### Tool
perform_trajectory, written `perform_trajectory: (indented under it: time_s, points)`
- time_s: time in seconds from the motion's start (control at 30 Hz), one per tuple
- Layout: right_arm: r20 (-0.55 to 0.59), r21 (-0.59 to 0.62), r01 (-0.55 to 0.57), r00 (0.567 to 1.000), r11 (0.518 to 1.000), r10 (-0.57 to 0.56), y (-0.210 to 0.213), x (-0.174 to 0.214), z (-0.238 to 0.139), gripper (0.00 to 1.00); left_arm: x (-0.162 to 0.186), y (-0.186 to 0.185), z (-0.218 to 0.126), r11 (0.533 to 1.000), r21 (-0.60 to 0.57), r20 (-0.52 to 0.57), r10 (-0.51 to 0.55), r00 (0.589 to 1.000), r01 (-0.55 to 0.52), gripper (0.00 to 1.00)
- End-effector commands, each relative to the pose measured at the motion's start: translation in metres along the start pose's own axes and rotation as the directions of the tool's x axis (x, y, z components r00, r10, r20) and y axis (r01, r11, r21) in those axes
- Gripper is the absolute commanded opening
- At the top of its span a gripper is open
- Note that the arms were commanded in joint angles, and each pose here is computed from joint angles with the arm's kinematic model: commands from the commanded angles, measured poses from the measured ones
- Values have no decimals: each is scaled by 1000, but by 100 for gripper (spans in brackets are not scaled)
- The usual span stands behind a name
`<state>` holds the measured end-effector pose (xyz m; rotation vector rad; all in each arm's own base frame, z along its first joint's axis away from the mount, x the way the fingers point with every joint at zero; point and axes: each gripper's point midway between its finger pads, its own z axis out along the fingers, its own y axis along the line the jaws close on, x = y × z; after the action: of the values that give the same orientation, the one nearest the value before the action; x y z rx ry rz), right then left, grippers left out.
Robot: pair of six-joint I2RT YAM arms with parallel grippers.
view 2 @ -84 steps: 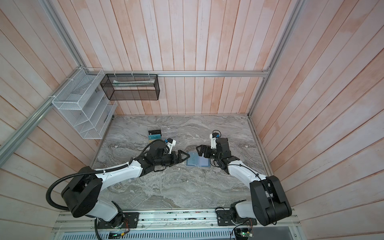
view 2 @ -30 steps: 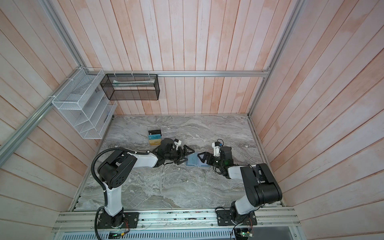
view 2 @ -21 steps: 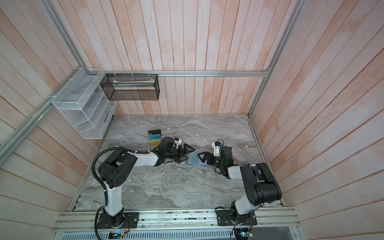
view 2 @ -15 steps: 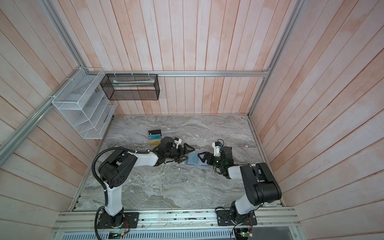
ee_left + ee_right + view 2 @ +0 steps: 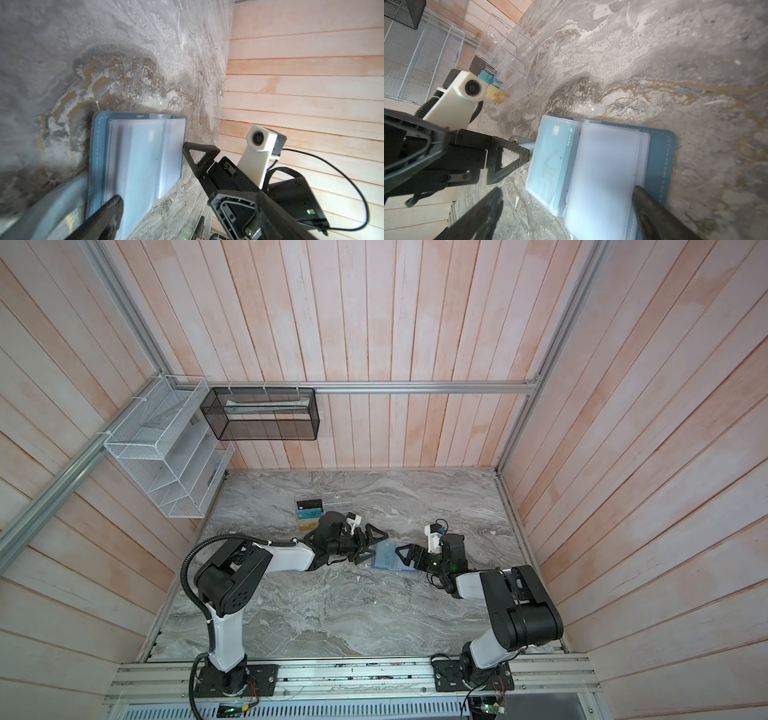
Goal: Take the credit cards out of the card holder
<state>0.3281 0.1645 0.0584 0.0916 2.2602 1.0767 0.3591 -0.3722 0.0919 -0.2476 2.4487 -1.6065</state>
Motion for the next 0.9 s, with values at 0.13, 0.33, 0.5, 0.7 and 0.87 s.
perform_trajectory:
  time_s: [0.13, 0.33, 0.5, 0.7, 0.87]
  points:
    - [-60, 34, -45, 997, 998, 47, -14, 20, 1, 98, -8, -22, -11, 998, 48, 16, 40, 999, -41, 100]
    - [-58, 29, -45, 997, 999, 47, -14, 20, 1, 98, -6, -16, 1, 999, 40, -5, 31, 1000, -31, 100]
    - [-59, 30, -43, 997, 999, 44, -14, 21, 1, 98, -3, -8, 10, 999, 27, -26, 22, 999, -22, 100]
    - [-57, 27, -40, 998, 999, 41, -13, 20, 1, 98, -4, 4, 14, 1000, 1, -25, 15, 1000, -15, 100]
    - [-56, 25, -41, 997, 999, 43, -13, 20, 1, 98, -3, 13, 15, 1000, -16, -22, 4, 1000, -4, 100]
